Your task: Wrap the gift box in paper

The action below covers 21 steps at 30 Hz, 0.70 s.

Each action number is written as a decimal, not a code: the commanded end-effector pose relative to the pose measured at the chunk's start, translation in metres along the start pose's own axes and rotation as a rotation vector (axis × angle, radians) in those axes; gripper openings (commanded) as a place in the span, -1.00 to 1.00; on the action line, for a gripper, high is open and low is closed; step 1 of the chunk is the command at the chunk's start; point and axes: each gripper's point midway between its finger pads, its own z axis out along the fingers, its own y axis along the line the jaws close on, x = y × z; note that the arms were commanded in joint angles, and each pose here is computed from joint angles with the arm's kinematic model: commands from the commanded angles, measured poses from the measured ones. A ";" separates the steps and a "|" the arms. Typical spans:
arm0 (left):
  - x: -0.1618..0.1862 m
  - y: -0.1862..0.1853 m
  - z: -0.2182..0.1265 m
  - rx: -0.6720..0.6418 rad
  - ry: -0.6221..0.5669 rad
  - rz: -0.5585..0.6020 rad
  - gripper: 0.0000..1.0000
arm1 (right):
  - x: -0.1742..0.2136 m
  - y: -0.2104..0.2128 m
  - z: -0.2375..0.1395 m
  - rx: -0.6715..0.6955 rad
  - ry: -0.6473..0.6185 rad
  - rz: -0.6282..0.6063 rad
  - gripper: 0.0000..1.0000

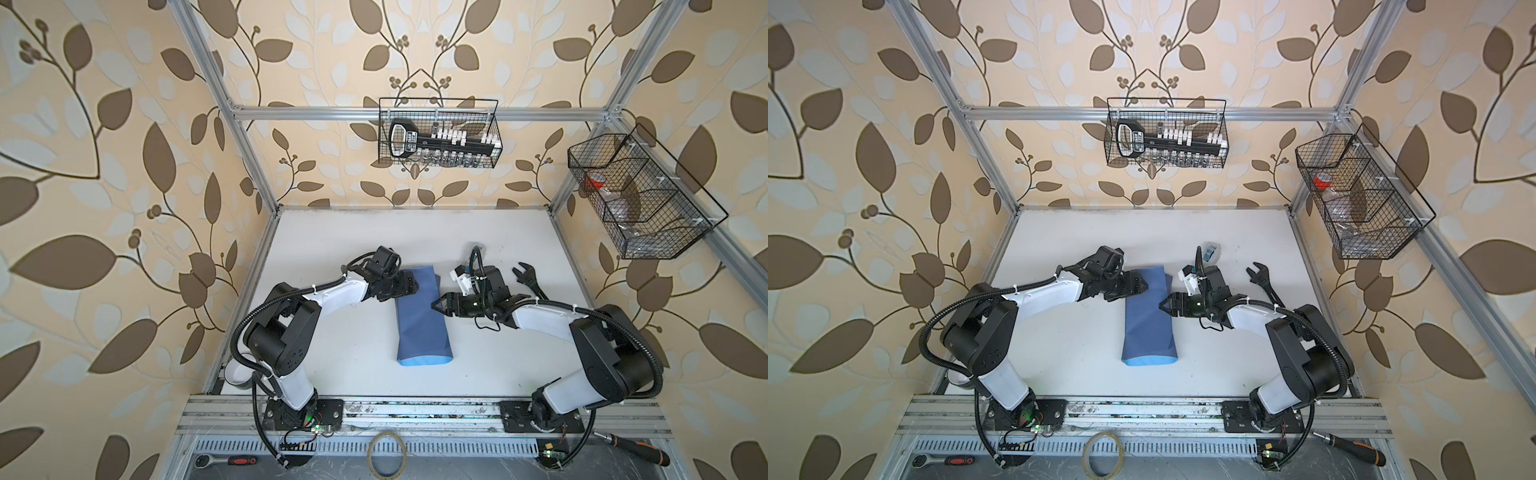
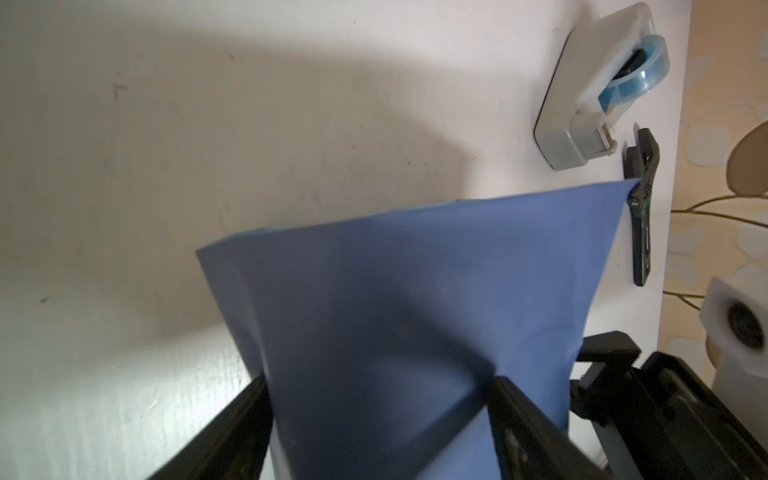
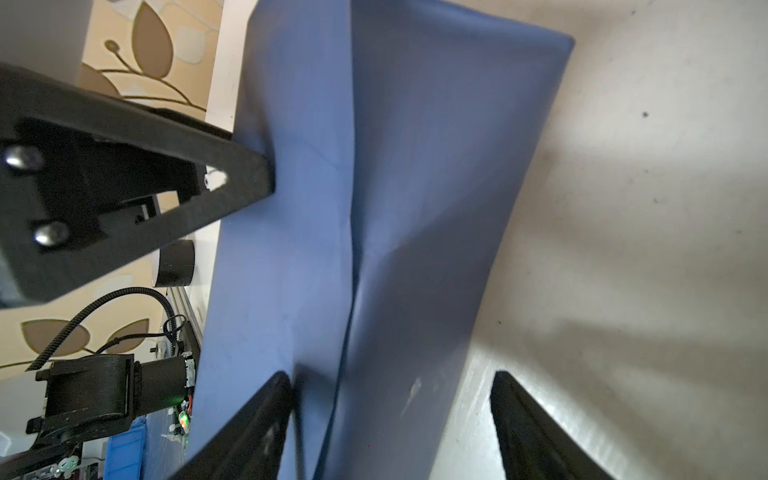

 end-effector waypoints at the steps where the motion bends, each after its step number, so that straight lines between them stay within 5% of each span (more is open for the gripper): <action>1: -0.014 -0.016 0.000 0.059 -0.005 0.034 0.65 | 0.058 -0.056 0.002 0.229 0.173 0.080 0.51; 5: -0.019 -0.020 -0.003 0.079 -0.022 0.033 0.65 | 0.059 -0.056 0.002 0.229 0.175 0.081 0.50; 11: -0.023 0.006 -0.043 -0.062 -0.143 0.045 0.68 | 0.058 -0.057 0.002 0.230 0.175 0.081 0.50; 21: 0.049 0.004 -0.042 0.087 0.064 -0.008 0.75 | 0.058 -0.056 0.004 0.228 0.178 0.079 0.49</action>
